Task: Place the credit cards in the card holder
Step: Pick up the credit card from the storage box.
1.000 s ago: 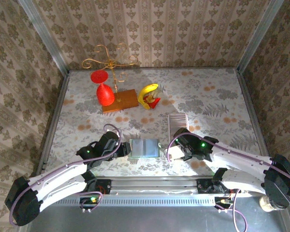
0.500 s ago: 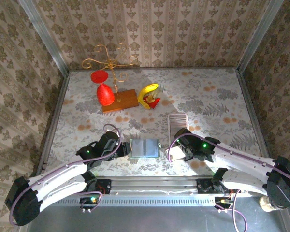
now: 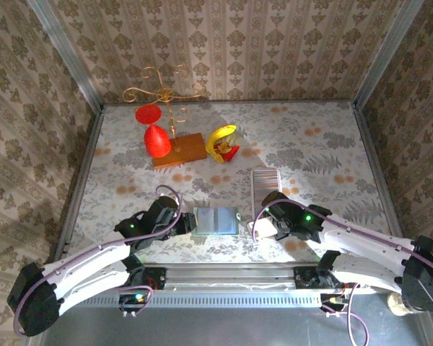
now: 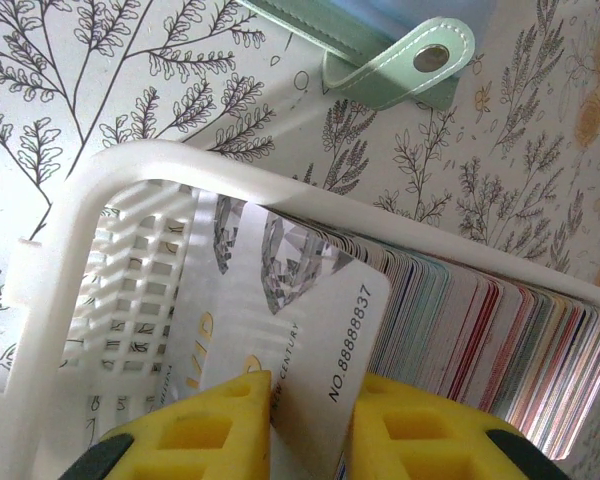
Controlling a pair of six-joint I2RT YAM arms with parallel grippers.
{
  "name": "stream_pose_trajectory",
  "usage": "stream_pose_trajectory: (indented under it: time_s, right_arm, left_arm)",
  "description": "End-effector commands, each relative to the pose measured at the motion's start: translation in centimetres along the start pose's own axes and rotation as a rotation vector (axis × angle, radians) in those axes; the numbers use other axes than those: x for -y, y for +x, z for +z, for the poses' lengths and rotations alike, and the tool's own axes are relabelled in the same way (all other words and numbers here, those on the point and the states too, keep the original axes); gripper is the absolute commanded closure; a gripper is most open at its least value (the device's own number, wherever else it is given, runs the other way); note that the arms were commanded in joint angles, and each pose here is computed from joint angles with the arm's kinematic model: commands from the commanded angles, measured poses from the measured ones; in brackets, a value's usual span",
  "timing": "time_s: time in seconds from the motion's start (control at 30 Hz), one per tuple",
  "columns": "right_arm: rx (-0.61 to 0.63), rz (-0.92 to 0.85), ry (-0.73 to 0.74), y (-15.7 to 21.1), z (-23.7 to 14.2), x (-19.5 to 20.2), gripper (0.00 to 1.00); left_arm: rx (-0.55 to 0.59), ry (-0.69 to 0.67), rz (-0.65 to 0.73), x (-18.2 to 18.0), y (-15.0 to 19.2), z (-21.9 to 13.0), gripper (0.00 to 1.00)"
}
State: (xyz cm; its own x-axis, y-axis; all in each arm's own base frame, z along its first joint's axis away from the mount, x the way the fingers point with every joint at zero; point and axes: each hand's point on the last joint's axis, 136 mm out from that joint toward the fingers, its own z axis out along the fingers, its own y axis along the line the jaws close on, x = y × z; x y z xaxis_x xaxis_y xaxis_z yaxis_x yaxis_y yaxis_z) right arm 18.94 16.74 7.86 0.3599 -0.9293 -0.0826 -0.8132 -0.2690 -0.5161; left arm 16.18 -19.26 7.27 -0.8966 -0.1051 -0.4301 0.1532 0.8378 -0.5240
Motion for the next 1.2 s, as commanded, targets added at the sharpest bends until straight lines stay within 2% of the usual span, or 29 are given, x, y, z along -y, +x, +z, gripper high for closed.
stream_pose_trajectory:
  time_s: [0.0, 0.17, 0.37, 0.53, 0.63, 0.8, 1.0, 1.17]
  right_arm:
    - [-0.005, 0.022, 0.085, -0.1, -1.1, 2.3, 0.78]
    - [-0.009, 0.038, 0.043, 0.1, -1.6, 1.5, 0.84]
    - [0.005, 0.080, -0.002, -0.2, -2.2, 0.6, 0.84]
    - [0.024, 0.116, -0.050, -0.6, -2.9, -0.4, 0.91]
    - [0.052, 0.170, -0.090, -1.1, -3.8, -0.9, 0.99]
    - [0.129, 0.282, -0.139, -2.5, -5.9, -1.4, 1.00]
    - [0.193, 0.527, -0.119, -3.5, -8.0, -0.1, 1.00]
    - [0.274, 0.909, -0.094, -4.8, -10.1, 3.0, 1.00]
  left_arm:
    - [-0.004, 0.014, -0.010, 0.3, 0.1, 0.1, 0.62]
    - [-0.001, 0.013, -0.006, 0.4, 0.0, 0.0, 0.62]
    - [-0.004, 0.024, -0.005, 0.7, 0.0, 0.1, 0.62]
    - [-0.004, 0.042, 0.004, 1.2, -0.2, -0.1, 0.62]
    - [0.001, 0.041, 0.009, 1.3, -0.4, -0.3, 0.62]
    - [0.008, 0.049, 0.018, 1.5, -0.5, -0.6, 0.62]
    - [0.016, 0.054, 0.027, 1.6, -0.7, -1.1, 0.62]
    - [0.021, 0.062, 0.030, 1.9, -0.8, -1.5, 0.62]
